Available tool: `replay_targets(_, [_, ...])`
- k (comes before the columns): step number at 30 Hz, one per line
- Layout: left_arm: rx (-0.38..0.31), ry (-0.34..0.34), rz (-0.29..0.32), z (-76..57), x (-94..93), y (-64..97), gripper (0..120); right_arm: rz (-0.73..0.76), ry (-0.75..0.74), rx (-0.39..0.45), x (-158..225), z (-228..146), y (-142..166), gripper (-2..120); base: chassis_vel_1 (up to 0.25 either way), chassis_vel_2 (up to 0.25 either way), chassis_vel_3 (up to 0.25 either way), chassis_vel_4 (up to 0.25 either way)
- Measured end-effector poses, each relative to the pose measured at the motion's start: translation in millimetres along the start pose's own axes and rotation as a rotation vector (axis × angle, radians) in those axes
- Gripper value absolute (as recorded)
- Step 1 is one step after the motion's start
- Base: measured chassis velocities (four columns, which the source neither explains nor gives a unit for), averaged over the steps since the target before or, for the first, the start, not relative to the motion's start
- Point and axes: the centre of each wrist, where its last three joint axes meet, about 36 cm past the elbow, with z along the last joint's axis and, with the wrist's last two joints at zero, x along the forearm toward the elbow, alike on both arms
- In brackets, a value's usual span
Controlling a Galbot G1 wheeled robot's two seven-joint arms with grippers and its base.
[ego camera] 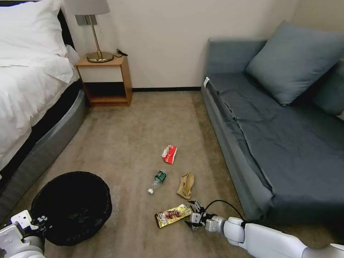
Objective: Pick up the trash bin, then pick up the garbage on the floor and place it into the trash bin.
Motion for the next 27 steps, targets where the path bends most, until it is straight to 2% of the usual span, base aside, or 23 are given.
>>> replay_targets(7, [0.001, -0.002, -0.002, 0.3, -0.6, 1.2, 2, 0.006, 0.008, -0.002, -5, 1, -1, 98, 0.000, 0.000, 0.000, 0.000])
replay_targets(11, [0.001, -0.003, -0.004, 0.2, -0.4, 2.2, 2, 0.011, 0.013, 0.000, -9, 3, 0, 93, 0.000, 0.000, 0.000, 0.000])
replay_targets(14, [0.001, -0.003, -0.004, 0.4, 0.8, 3.0, 2, 0.013, 0.013, 0.001, -11, 5, 2, 83, 0.000, 0.000, 0.000, 0.000])
replay_targets(15, [0.001, -0.003, -0.004, 0.4, 0.8, 3.0, 2, 0.013, 0.013, 0.001, -11, 5, 2, 83, 0.000, 0.000, 0.000, 0.000])
replay_targets(16, [0.001, -0.003, -0.005, 0.4, 0.8, 3.4, 2, 0.014, 0.013, 0.000, -11, 5, 2, 76, 0.000, 0.000, 0.000, 0.000])
replay_targets(18, [0.001, -0.003, -0.005, 0.5, 0.9, 3.5, 2, 0.015, 0.014, 0.000, -11, 5, 3, 73, 0.000, 0.000, 0.000, 0.000])
replay_targets(22, [0.001, -0.004, -0.006, 1.1, 0.0, 3.9, 2, 0.019, 0.017, 0.000, -10, 6, 3, 53, 0.000, 0.000, 0.000, 0.000])
replay_targets(23, [0.001, -0.004, -0.006, 1.1, 0.0, 3.9, 2, 0.019, 0.017, 0.000, -10, 6, 3, 53, 0.000, 0.000, 0.000, 0.000])
replay_targets(26, [0.002, -0.004, -0.006, 1.0, -0.7, 3.7, 2, 0.020, 0.021, 0.000, -9, 7, 2, 39, 0.000, 0.000, 0.000, 0.000])
replay_targets(27, [0.002, -0.004, -0.006, 1.0, -0.7, 3.7, 2, 0.020, 0.021, 0.000, -9, 7, 2, 39, 0.000, 0.000, 0.000, 0.000])
